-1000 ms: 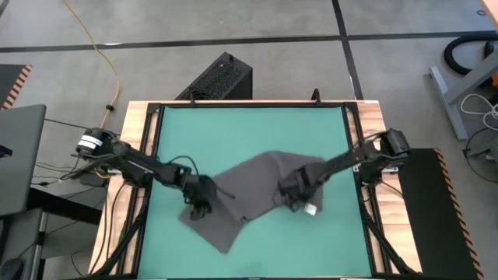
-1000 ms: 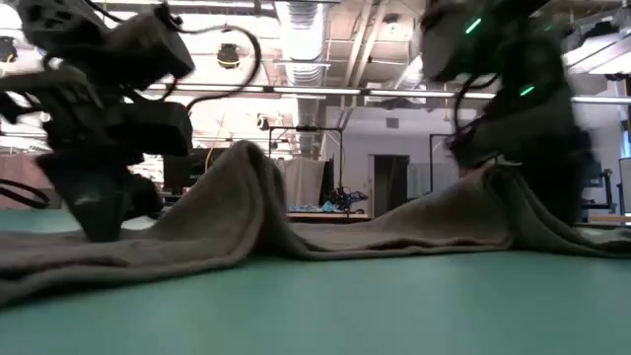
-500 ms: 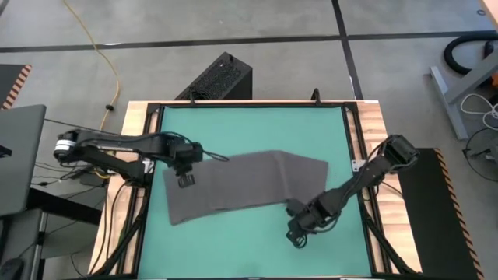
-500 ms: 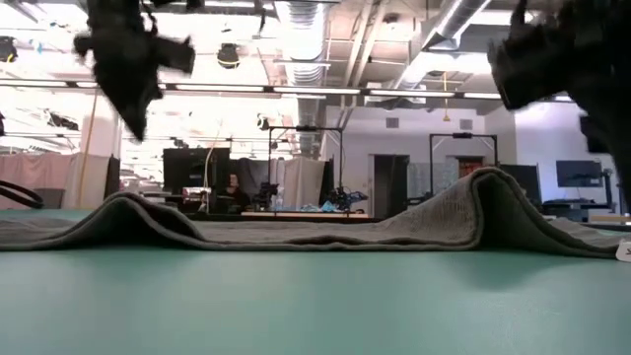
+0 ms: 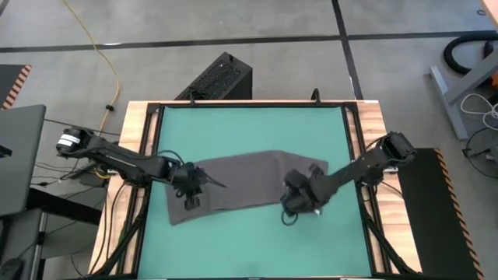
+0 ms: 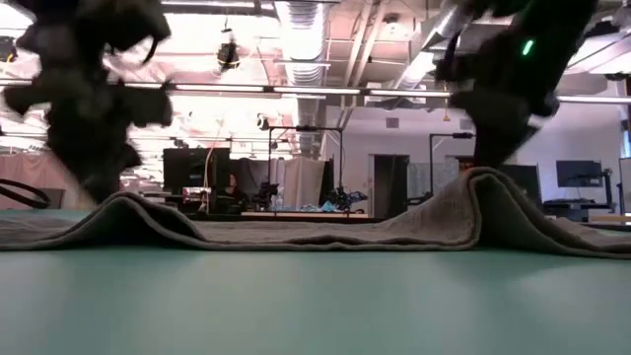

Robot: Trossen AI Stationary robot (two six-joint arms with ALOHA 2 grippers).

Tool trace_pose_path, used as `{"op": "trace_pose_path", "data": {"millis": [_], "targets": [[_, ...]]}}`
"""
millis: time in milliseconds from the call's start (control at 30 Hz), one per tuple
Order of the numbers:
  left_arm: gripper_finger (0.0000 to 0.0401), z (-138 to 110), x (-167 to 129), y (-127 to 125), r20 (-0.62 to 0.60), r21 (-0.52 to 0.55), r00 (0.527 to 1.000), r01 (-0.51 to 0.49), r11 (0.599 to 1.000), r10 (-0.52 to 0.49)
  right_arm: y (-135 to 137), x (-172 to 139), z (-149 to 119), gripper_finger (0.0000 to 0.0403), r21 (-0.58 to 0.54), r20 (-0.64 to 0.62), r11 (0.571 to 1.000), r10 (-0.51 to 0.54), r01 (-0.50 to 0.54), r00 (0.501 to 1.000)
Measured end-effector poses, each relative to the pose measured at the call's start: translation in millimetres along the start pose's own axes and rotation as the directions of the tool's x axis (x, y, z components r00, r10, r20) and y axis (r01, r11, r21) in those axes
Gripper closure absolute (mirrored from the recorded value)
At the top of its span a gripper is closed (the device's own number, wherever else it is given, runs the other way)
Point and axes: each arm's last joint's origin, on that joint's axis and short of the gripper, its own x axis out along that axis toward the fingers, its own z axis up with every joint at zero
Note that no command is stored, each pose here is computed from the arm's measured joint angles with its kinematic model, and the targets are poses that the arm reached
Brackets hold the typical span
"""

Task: Roll towel into tight, uniform cylinder
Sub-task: Roll the gray towel

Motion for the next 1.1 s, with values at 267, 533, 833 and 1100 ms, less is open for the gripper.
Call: {"op": "trace_pose_path", "data": {"millis": [267, 533, 833, 1100], "targets": [[0.0397, -12, 12, 24, -0.099, -0.011, 0.983, -0.156, 0.988, 0.154, -3, 48, -10, 0.0384, -0.032, -0.238, 0.992, 0.107, -0.118, 0.965], [0.0397, 0, 5, 82, -0.104, -0.072, 0.903, -0.424, 0.903, 0.416, 37, 18, -35, 0.0384, 0.038, -0.269, 0.907, 0.414, -0.419, 0.870], [0.0397, 32, -22, 125, -0.053, -0.261, 0.862, -0.500, 0.826, 0.505, 64, -32, -40, 0.0384, -0.089, -0.154, 0.840, 0.520, -0.535, 0.840], [0.0397, 43, -17, 94, 0.043, -0.252, 0.944, -0.306, 0.918, 0.326, 60, -41, -14, 0.0383, -0.295, -0.130, 0.817, 0.479, -0.495, 0.868]]}}
